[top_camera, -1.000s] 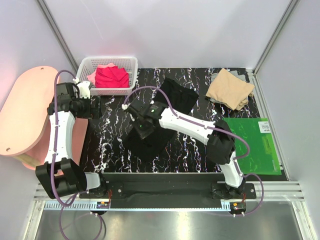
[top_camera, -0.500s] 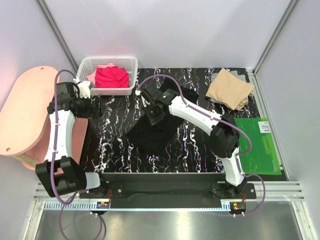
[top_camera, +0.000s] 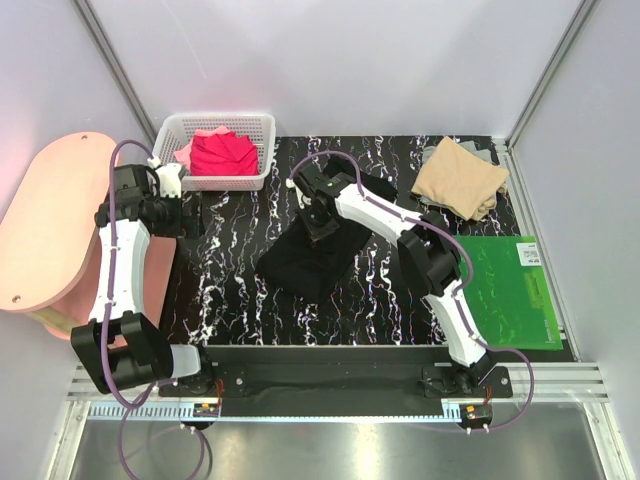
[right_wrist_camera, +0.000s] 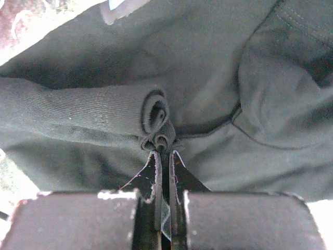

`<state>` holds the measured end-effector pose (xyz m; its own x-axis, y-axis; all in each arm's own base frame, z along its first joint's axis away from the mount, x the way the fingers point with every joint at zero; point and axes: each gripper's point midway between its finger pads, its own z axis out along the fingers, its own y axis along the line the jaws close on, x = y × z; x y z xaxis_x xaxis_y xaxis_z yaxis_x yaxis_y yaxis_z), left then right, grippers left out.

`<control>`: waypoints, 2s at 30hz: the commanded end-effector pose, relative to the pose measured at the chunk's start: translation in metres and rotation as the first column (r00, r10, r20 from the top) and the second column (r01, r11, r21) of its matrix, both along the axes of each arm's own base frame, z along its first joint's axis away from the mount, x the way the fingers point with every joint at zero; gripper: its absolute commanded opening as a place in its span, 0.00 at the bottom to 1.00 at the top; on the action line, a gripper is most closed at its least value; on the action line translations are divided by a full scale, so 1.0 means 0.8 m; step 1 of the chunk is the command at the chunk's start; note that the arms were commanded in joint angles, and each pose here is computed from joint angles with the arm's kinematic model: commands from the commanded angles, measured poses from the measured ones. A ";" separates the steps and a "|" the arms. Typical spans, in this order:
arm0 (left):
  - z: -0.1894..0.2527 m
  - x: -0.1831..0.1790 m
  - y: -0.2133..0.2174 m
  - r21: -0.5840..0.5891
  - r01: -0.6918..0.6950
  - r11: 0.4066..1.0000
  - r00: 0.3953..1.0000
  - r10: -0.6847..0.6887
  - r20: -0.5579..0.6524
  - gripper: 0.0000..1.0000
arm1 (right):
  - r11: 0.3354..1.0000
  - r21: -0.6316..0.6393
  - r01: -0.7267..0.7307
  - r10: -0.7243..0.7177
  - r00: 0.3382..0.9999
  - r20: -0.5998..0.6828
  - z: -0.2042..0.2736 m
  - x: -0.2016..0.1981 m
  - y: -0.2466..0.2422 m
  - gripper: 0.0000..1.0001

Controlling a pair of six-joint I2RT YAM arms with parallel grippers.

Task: Fold and stack the t-shirts
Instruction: Fold the folded rectangular tshirt in 1/3 of the way

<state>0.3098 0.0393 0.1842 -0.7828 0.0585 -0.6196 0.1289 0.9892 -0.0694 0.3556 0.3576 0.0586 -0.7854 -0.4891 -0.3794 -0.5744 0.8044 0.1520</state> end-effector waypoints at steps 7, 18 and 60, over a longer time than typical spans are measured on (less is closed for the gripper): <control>0.006 0.007 -0.004 -0.019 0.025 1.000 0.999 -0.024 0.028 0.99 | 1.000 0.016 0.011 -0.013 0.993 0.121 0.026 0.045 -0.004 0.00; 0.004 0.004 -0.007 -0.024 0.032 0.999 0.999 -0.032 0.028 0.99 | 0.995 -0.055 0.080 -0.072 0.988 0.140 0.002 0.074 -0.039 0.01; -0.021 -0.012 -0.042 0.036 0.143 0.989 0.989 -0.141 -0.036 0.99 | 0.752 0.598 0.278 0.064 0.872 -0.486 0.049 -0.084 0.068 0.95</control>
<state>0.2972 0.0003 0.1625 -0.8085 0.1718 -0.5629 0.2614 0.9617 -0.0819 0.2746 0.4004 0.0869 -0.9768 -0.1700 -0.1304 -0.2054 0.5709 0.7949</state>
